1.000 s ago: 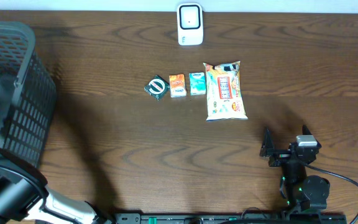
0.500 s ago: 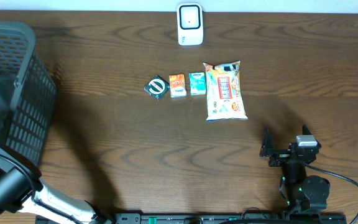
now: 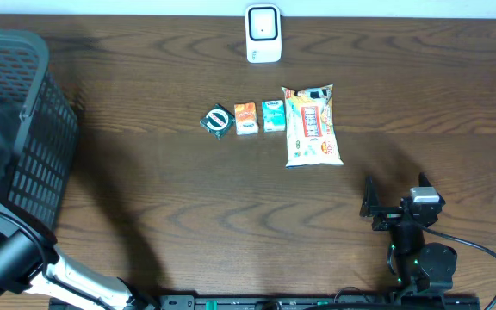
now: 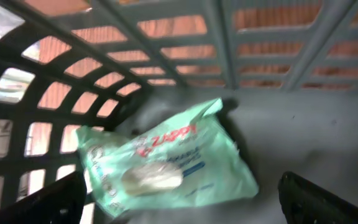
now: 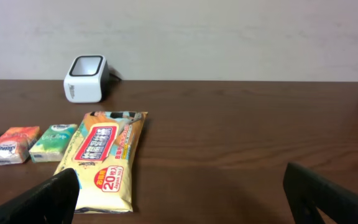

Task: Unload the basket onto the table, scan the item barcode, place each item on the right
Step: 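Move the left gripper back into the basket toward the mint-green wipes pack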

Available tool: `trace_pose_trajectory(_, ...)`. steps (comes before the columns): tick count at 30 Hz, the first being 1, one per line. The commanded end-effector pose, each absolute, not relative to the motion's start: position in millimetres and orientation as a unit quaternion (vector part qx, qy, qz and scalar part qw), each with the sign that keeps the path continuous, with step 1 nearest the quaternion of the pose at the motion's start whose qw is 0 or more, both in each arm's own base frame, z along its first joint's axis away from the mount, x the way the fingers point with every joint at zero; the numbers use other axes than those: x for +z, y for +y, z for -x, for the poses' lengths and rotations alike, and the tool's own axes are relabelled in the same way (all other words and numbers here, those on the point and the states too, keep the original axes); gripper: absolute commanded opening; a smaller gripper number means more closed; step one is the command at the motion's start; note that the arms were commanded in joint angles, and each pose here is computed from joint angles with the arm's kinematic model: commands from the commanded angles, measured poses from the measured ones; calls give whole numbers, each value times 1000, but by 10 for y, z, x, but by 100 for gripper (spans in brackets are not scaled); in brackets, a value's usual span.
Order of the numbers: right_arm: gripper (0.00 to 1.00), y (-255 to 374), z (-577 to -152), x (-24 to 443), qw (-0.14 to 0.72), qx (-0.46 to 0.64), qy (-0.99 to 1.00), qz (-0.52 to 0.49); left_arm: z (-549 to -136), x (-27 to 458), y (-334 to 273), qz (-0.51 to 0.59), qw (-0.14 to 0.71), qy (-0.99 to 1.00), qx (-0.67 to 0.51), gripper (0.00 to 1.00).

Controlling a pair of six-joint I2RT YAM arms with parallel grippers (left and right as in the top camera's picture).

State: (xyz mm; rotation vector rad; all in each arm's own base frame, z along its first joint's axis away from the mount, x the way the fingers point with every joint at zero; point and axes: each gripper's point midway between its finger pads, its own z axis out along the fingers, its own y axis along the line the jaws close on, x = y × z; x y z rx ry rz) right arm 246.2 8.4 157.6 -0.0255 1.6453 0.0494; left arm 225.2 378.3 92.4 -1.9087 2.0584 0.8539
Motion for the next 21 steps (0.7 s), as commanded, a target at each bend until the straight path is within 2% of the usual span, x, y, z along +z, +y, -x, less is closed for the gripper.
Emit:
trace_pose_trajectory(1, 99, 80, -2461, 1564, 680, 17, 733, 14, -2200, 839, 3781, 650, 98, 691, 301, 97)
trace_pose_trajectory(13, 99, 80, -2461, 1564, 680, 17, 733, 14, -2122, 482, 3719, 647, 66, 699, 299, 97)
trace_pose_trajectory(21, 99, 80, -2461, 1564, 680, 17, 733, 14, -1934, 442, 3754, 657, 47, 689, 303, 97)
